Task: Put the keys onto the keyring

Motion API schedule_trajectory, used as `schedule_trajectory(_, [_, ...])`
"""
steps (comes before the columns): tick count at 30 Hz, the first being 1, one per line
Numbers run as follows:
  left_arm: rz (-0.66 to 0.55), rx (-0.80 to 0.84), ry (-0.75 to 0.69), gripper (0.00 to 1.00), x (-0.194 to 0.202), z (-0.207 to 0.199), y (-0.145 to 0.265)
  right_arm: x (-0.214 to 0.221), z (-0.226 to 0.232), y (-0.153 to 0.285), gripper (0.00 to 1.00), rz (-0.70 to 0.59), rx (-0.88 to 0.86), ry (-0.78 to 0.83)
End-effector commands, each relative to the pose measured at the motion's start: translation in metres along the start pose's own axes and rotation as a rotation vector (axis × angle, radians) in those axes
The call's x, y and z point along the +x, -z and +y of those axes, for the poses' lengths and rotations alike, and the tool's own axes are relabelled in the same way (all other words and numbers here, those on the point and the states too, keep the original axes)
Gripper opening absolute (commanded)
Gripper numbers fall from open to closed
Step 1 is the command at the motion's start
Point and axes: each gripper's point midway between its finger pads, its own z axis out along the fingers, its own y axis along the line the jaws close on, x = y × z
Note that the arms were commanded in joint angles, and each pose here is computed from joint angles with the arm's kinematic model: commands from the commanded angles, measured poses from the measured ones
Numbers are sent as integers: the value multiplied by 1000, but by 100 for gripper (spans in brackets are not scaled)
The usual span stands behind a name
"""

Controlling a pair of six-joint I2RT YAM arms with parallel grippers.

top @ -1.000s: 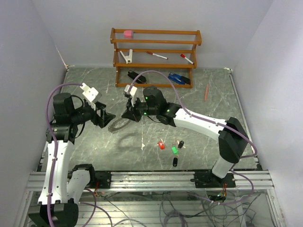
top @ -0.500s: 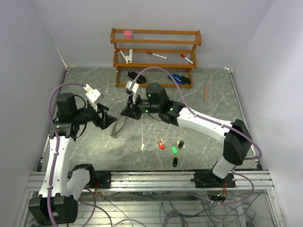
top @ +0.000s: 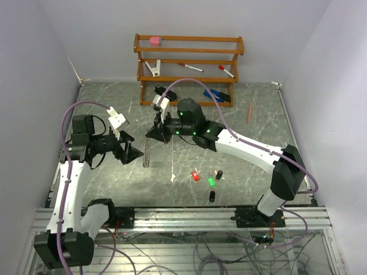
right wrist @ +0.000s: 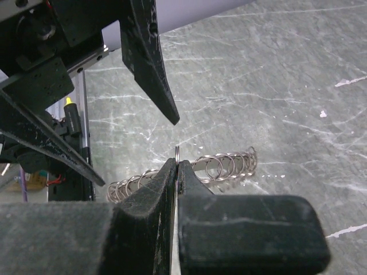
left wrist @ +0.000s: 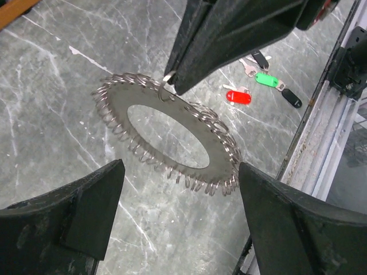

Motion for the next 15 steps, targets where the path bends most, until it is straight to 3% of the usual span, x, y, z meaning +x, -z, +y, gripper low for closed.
schedule_trajectory(1, [-12, 49, -43, 93, -8, -12, 6, -41, 4, 9, 0, -90, 14, 21])
schedule_trajectory(6, [-35, 46, -53, 100, -12, -15, 7, -45, 4, 8, 0, -100, 19, 9])
schedule_trajectory(15, [-54, 65, -55, 100, -18, -16, 7, -46, -1, 6, 0, -103, 44, -8])
